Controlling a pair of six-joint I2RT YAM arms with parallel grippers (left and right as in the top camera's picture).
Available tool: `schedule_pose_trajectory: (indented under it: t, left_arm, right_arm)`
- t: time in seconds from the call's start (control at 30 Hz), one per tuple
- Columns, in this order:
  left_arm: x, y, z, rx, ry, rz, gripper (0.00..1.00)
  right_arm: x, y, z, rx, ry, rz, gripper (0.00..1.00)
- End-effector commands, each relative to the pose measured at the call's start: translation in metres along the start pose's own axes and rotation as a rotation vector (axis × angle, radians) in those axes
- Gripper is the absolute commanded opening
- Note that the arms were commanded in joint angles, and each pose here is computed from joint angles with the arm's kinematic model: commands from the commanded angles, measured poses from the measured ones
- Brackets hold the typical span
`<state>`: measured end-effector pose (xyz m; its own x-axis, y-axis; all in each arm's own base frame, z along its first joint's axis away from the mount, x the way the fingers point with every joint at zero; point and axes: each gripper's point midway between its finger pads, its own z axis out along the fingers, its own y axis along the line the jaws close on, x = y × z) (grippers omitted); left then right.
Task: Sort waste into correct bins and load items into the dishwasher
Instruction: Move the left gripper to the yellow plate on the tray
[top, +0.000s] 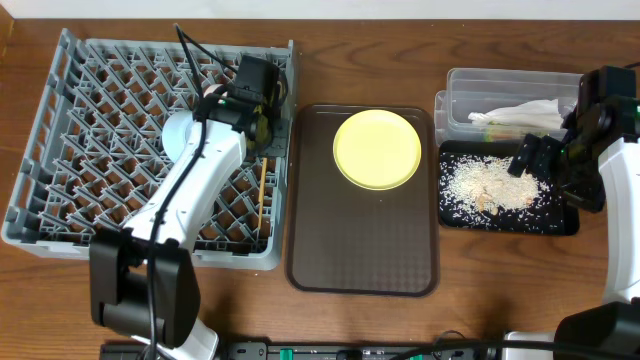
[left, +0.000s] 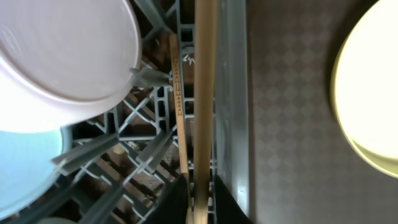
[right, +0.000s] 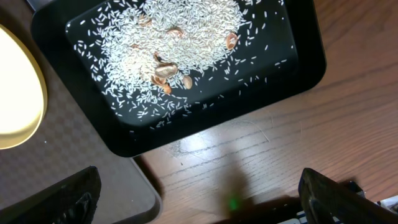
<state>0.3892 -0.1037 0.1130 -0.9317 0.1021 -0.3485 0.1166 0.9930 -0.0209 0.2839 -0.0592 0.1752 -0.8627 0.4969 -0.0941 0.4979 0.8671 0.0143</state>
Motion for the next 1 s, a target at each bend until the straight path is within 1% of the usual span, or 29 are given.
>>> schedule_pose_trajectory:
  t: [0.0,0.13,0.2,0.33,0.4,0.5,0.6,0.63,0.73,0.8,0.97]
  left_arm:
    - [-0.006,0.001,0.0,-0.005,-0.014,0.004,0.34]
    - [-0.006,0.001,-0.011,-0.003,-0.022,0.004,0.47]
    - [-0.002,0.0,-0.031,0.008,-0.003,0.005,0.51]
    - [-0.005,-0.011,-0.071,0.075,-0.01,0.008,0.66]
    - [-0.009,-0.016,-0.088,0.083,-0.02,0.02,0.7]
    - [-0.018,-0.03,-0.101,0.103,-0.059,0.049,0.7]
    - [-0.029,-0.054,-0.1,0.134,-0.115,0.097,0.71]
    - [-0.033,-0.064,-0.099,0.146,-0.133,0.12,0.74]
    - [-0.04,-0.101,-0.093,0.186,-0.184,0.232,0.77]
    - [-0.041,-0.125,-0.085,0.207,-0.201,0.306,0.76]
    - [-0.027,-0.178,-0.05,0.239,-0.173,0.497,0.76]
  right_arm:
    - [-0.004,-0.001,-0.005,-0.008,-0.017,-0.004,0.99]
    - [-0.004,-0.001,-0.005,-0.008,-0.018,-0.004,0.99]
    - [-0.004,-0.001,-0.005,-0.007,-0.018,-0.004,0.99]
    - [-0.004,-0.001,-0.005,-0.007,-0.018,-0.004,0.99]
    - [-0.004,-0.001,-0.005,-0.007,-0.017,-0.004,0.99]
    - [-0.004,-0.001,-0.005,-0.008,-0.017,-0.004,0.99]
    - [-0.004,-0.001,-0.005,-0.007,-0.017,-0.004,0.99]
    - [-0.004,-0.001,-0.005,-0.007,-0.017,-0.004,0.99]
    - [-0.004,-0.001,-0.005,-0.007,-0.017,-0.004,0.99]
    - [-0.004,-0.001,-0.005,-0.007,-0.017,-0.004,0.99]
    - [-0.004,-0.001,-0.005,-0.007,-0.016,-0.004,0.99]
